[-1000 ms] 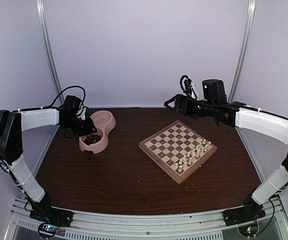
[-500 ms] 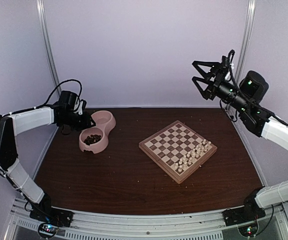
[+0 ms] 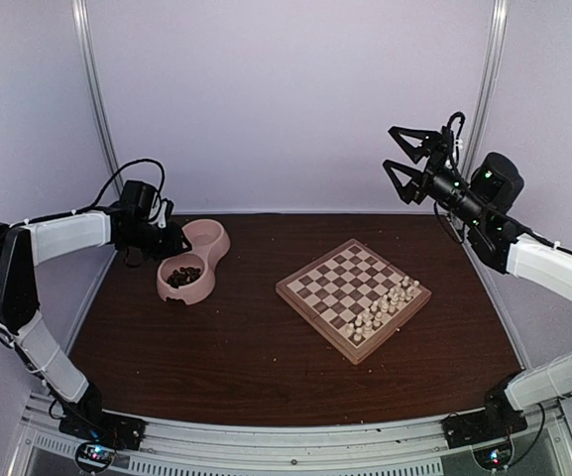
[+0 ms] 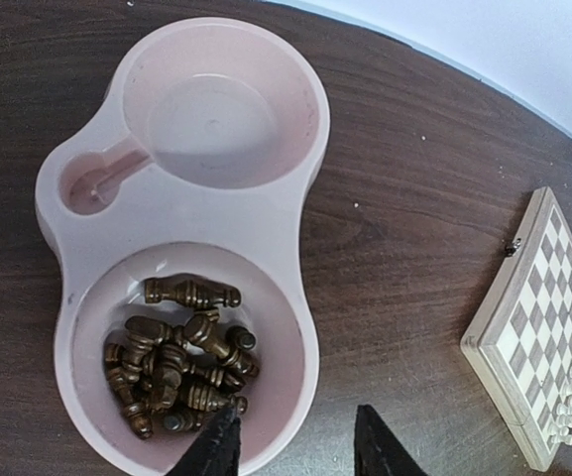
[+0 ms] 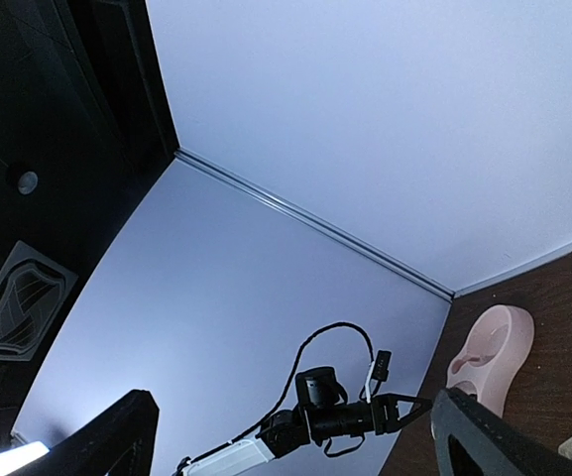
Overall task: Set up the chess pieces on the board
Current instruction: Pick up the chess pile from the storage box.
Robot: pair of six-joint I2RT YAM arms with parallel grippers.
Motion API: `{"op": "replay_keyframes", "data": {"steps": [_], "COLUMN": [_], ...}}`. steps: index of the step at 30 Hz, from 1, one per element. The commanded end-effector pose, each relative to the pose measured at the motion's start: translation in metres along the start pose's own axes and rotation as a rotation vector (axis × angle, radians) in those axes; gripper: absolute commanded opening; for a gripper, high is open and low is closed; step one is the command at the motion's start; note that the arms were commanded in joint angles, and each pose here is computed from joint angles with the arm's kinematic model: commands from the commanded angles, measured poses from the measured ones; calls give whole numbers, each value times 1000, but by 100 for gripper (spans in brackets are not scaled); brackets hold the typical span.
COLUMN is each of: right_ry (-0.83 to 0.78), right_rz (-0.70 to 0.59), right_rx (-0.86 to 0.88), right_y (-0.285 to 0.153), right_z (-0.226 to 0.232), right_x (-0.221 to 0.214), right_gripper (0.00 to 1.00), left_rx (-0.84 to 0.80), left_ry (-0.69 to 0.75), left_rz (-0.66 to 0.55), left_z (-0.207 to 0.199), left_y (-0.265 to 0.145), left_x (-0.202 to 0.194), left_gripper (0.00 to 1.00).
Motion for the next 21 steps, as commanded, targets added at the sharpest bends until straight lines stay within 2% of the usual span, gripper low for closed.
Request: {"op": "replay_keyframes", "data": {"steps": [1, 6, 9, 13, 21], "right_ry": [-6, -128, -177, -250, -395], "right_rz": [3, 140, 166, 245, 360], "right_rx": [-11, -104, -120, -282, -399], "right_y": [-1, 0, -5, -8, -9], "right_z": [-15, -53, -69, -97, -117], "right_x": [-2, -22, -31, -39, -48], "right_gripper": [99, 100, 100, 100, 100], "left_rx": [-10, 20, 58, 129, 191], "left_ry": [3, 26, 37, 30, 18], "left_rz": [-21, -2, 25, 93, 185], "left_z": [-5, -2, 3, 15, 26], "left_y": [3, 12, 20, 38, 63], "left_x": [7, 1, -2, -8, -18], "left_gripper": [41, 41, 42, 43, 44]}}
Point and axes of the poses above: each gripper's point midway between its finger pads, its own y axis out along the fingers, its own z axis along the line the jaws close on, x = y × z, the point moved 5 cm from there along -y, back along the fingers, and after that the axes turned 1 degree about -y, right-handed, at the moved point
